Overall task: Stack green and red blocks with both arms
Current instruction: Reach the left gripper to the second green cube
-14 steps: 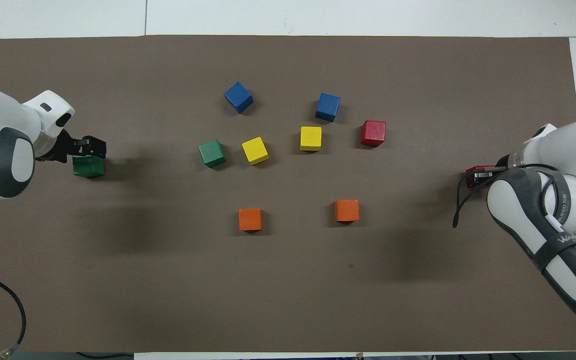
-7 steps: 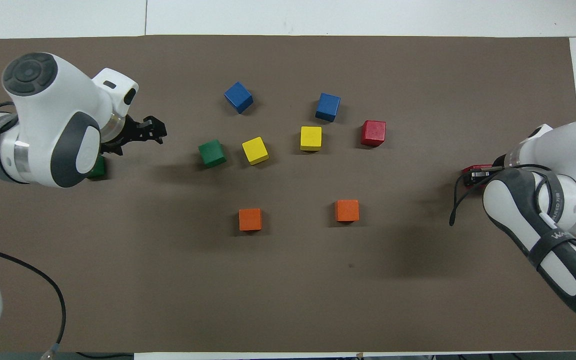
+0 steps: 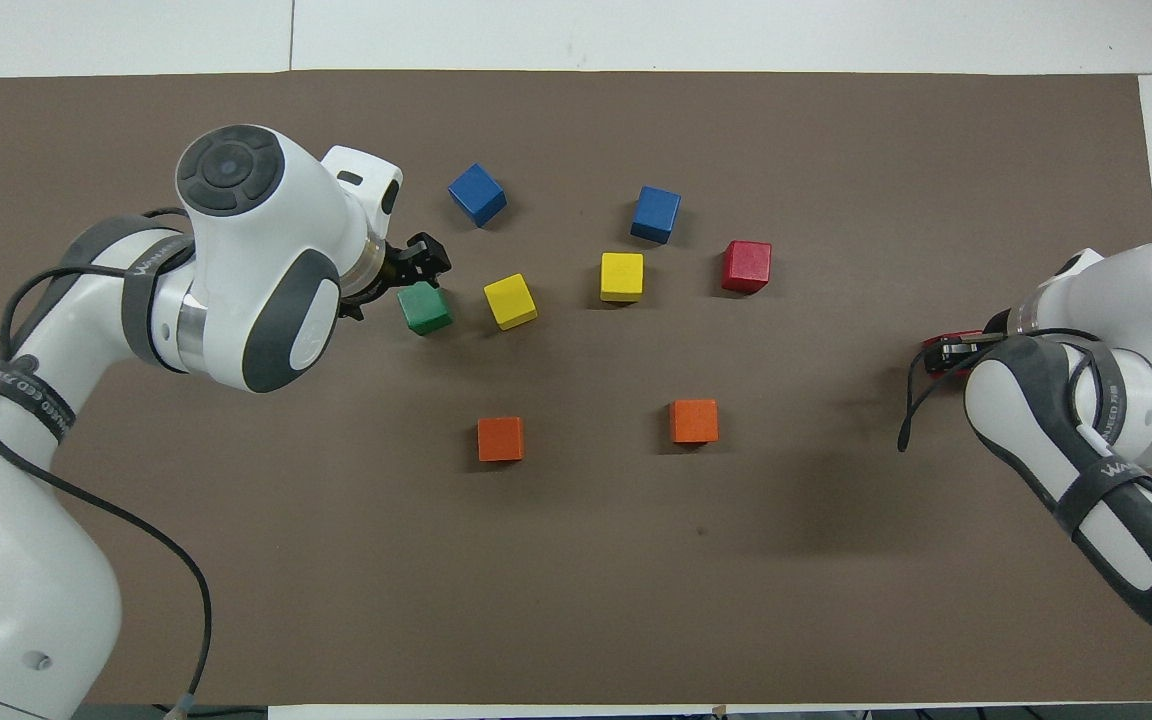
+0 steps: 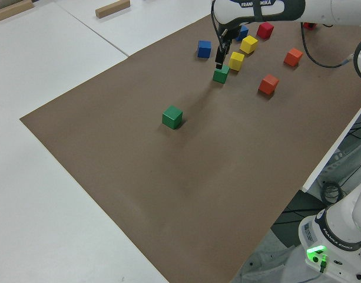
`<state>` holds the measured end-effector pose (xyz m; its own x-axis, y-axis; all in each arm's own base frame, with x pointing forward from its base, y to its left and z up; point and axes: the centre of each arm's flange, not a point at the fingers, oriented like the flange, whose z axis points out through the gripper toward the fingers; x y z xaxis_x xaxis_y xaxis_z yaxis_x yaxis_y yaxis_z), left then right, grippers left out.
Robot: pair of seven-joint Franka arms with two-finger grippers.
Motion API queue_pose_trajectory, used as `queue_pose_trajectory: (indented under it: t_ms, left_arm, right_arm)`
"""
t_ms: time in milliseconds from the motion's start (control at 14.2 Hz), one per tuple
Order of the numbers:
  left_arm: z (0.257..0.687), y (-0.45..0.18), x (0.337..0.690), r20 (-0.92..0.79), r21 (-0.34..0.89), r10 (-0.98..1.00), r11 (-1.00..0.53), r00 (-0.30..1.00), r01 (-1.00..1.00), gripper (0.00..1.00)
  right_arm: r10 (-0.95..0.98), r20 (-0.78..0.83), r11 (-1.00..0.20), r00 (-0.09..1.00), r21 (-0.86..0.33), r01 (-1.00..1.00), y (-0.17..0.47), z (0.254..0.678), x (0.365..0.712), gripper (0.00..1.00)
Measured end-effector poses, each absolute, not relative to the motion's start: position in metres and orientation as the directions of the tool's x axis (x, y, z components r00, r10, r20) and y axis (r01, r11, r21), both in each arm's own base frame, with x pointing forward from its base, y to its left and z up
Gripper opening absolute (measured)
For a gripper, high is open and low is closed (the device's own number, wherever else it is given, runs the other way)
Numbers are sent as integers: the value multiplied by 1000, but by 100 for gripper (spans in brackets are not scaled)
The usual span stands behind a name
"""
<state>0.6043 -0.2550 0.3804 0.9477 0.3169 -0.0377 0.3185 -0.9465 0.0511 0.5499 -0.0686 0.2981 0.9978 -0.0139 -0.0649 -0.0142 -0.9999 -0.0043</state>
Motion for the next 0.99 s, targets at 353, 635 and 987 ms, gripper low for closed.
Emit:
queue_pose_trajectory:
  t_ms: [353,635,987]
  left_arm:
    - [357,-255,617,-32,22,311,-950,950,311,100]
    - [350,-258,616,-33,10,299,-954,954,300,100]
    - [330,-271,613,-45,8,282,-959,958,283,100]
  right_arm:
    - [-14,-65,-1000,998,-4,-14,-69,298,550,100]
    - [-19,-44,-1000,999,-2,-19,-69,307,557,100]
    - [-25,-28,-1000,999,0,-25,-68,345,575,100]
